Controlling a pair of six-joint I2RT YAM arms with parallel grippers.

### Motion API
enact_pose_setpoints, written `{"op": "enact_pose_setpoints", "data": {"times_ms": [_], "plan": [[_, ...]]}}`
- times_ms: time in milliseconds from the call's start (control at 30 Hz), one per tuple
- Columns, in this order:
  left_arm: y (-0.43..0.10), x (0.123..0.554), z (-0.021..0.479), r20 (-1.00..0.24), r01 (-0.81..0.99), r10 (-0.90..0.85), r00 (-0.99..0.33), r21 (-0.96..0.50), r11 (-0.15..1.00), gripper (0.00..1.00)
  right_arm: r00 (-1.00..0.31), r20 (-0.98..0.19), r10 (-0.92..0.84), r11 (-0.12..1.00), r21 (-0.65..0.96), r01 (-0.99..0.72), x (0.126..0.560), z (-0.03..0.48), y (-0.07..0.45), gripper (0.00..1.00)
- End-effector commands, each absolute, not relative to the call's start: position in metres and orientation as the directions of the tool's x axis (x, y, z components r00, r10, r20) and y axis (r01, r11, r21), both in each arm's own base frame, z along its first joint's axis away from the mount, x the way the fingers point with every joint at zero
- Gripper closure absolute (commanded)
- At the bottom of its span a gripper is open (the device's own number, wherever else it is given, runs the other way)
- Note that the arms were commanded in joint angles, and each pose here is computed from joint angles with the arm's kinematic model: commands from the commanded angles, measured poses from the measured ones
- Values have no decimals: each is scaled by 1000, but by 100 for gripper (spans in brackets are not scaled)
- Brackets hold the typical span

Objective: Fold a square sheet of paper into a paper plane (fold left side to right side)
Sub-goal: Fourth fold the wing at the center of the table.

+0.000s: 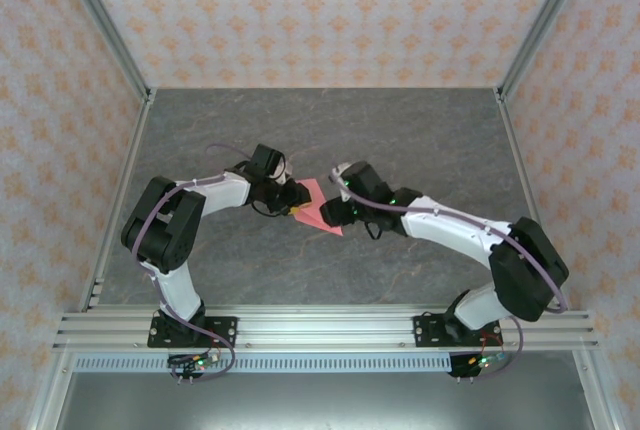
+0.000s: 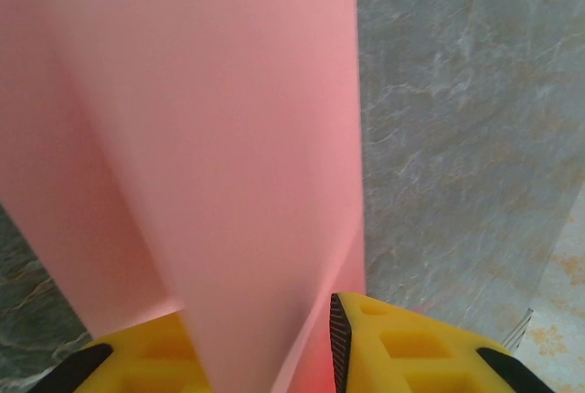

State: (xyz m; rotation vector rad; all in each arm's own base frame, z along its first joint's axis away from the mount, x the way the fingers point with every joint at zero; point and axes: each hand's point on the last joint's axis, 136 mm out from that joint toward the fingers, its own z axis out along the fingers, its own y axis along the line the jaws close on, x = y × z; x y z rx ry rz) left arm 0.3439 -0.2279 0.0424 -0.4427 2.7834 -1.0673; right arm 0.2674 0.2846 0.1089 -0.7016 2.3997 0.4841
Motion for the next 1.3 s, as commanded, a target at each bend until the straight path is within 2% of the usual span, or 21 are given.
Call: {"op": "enact_pose_setpoints", "data": {"times_ms": [0, 367, 667, 933, 1033, 1267], "plan": [[-235, 356, 67, -51, -198, -330, -943, -709, 677, 68, -642, -613, -460, 788, 51, -613, 259, 85, 288, 33], [-235, 360, 70, -38, -222, -346, -937, -699, 679, 68, -597, -572, -563, 754, -60, -654, 267, 55, 310, 34], [-234, 361, 71, -40, -223, -345, -938, -694, 685, 68, -596, -549, -585, 757, -108, -644, 277, 46, 311, 43], [-234, 362, 73, -46, -217, -342, -938, -692, 689, 68, -603, -540, -587, 767, -132, -628, 283, 41, 311, 47], [-233, 363, 75, -49, -217, -344, -938, -690, 690, 67, -605, -537, -588, 768, -138, -625, 284, 41, 311, 50], [-223, 361, 76, -58, -221, -353, -934, -681, 698, 64, -615, -522, -591, 773, -148, -617, 283, 36, 306, 66]]}}
